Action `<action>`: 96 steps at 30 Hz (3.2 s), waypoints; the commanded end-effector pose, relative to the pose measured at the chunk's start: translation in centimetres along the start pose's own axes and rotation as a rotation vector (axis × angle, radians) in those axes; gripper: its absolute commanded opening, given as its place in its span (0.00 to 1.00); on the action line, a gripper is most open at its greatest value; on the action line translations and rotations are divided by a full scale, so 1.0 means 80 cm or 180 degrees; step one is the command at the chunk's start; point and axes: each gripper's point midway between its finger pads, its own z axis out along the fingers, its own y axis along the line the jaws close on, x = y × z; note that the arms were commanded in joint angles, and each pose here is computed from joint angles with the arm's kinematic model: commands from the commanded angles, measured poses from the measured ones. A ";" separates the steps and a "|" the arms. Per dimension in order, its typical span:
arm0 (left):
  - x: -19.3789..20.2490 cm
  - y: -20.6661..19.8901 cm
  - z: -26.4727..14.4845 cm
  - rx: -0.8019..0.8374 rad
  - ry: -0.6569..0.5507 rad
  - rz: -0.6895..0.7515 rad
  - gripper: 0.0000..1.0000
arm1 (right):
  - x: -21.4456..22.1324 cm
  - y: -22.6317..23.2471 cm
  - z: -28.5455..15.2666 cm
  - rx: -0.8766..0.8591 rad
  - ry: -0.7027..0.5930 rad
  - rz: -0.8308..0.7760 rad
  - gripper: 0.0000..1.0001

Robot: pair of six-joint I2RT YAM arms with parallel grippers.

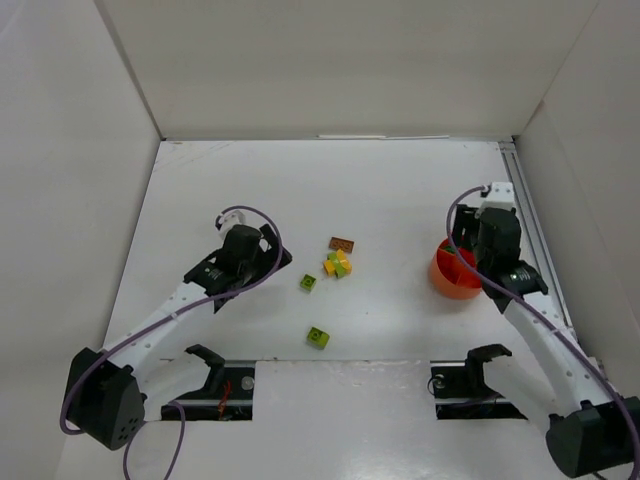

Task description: Sort the legos into containers by color

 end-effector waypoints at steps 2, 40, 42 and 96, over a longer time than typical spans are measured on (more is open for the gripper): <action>0.002 -0.009 -0.007 0.0168 0.0013 0.0029 1.00 | -0.064 0.125 -0.018 -0.1041 -0.0378 -0.0717 0.77; 0.007 0.017 -0.018 -0.0007 0.0003 0.0028 1.00 | 0.144 0.434 0.094 -0.2614 0.0978 -0.2750 0.65; 0.009 0.019 -0.016 -0.0030 0.0021 0.0033 1.00 | 0.154 0.429 0.094 -0.2610 0.1067 -0.2789 0.65; 0.004 0.005 -0.009 0.0051 0.0038 0.0176 1.00 | 0.116 0.355 0.076 -0.1887 0.1380 -0.1300 0.75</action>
